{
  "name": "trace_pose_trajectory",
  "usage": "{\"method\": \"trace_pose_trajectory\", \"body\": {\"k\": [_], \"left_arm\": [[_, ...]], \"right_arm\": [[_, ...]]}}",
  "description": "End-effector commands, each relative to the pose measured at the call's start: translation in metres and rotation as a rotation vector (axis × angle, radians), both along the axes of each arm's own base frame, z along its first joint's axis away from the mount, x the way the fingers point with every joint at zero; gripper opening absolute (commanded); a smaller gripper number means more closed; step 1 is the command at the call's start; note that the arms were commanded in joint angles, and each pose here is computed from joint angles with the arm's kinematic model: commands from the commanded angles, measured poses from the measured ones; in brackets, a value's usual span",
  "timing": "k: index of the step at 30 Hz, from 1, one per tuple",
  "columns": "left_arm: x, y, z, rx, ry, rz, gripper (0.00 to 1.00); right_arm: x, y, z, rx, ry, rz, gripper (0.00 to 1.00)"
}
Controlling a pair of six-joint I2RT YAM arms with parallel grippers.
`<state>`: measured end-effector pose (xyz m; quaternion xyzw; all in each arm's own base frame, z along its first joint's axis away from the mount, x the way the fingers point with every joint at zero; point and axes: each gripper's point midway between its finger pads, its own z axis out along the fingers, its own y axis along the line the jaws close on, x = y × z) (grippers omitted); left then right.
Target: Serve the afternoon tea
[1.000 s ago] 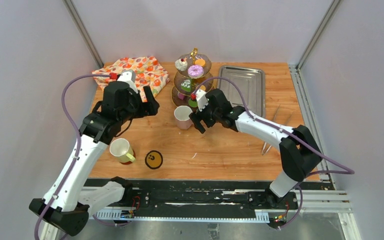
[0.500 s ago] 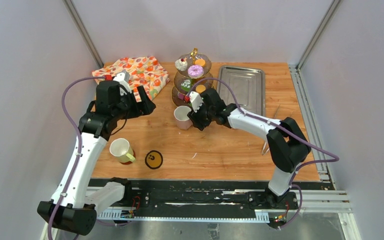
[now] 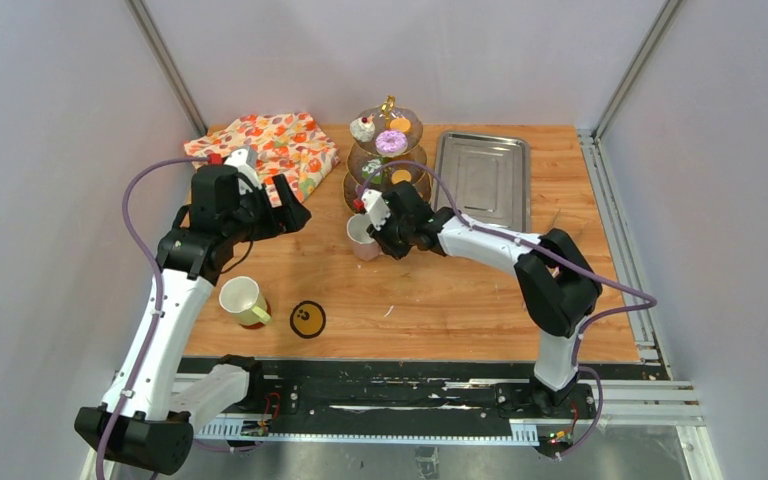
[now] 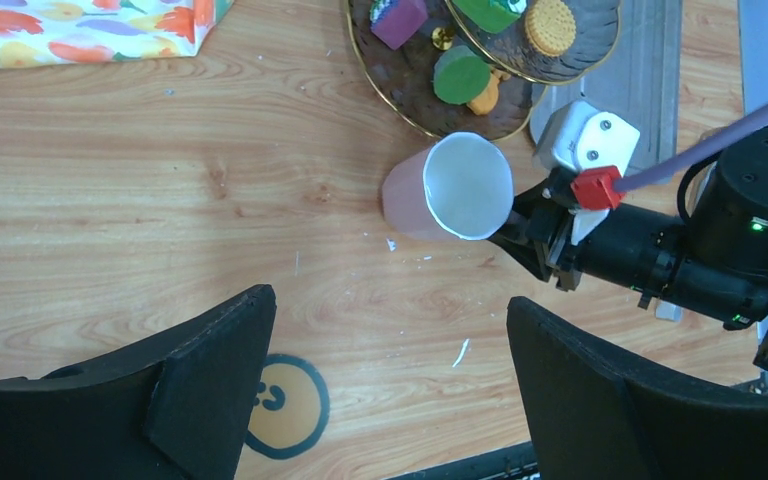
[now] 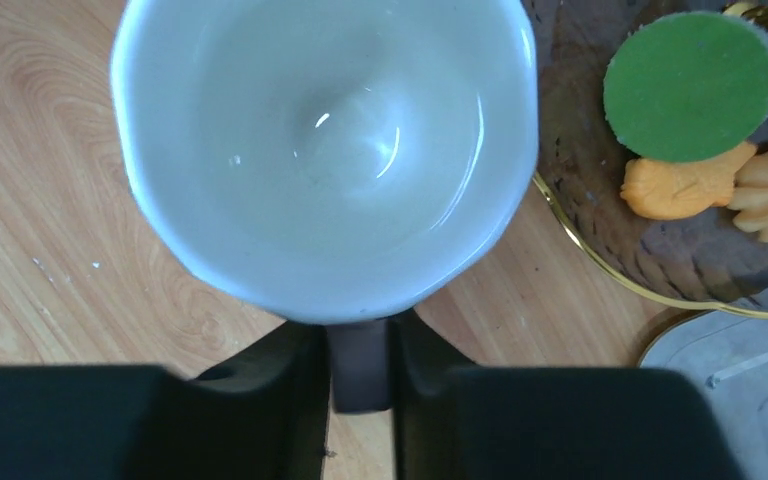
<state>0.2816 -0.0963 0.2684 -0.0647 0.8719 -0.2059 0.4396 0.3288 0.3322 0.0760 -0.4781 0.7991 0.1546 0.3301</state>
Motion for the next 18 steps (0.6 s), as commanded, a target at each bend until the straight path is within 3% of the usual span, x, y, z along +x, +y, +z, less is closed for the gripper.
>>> {"method": "trace_pose_trajectory", "body": {"k": [1,5,10,18], "left_arm": [[-0.002,0.005,0.014,0.006,-0.039,0.009,0.9],[-0.001,0.007,0.017,0.007,-0.047,0.017,0.9],[0.002,0.019,0.006,0.027,0.032,0.046,0.9],[-0.007,0.091,-0.018,0.036,0.193,0.306,0.91]], "right_arm": [[0.006,-0.001,0.006,-0.05,-0.025,-0.033,0.14],[0.0,-0.002,0.023,-0.025,-0.043,-0.047,0.01],[-0.026,0.006,0.051,0.0,-0.053,-0.056,0.01],[-0.092,0.056,0.071,0.087,-0.034,-0.067,0.01]]}}
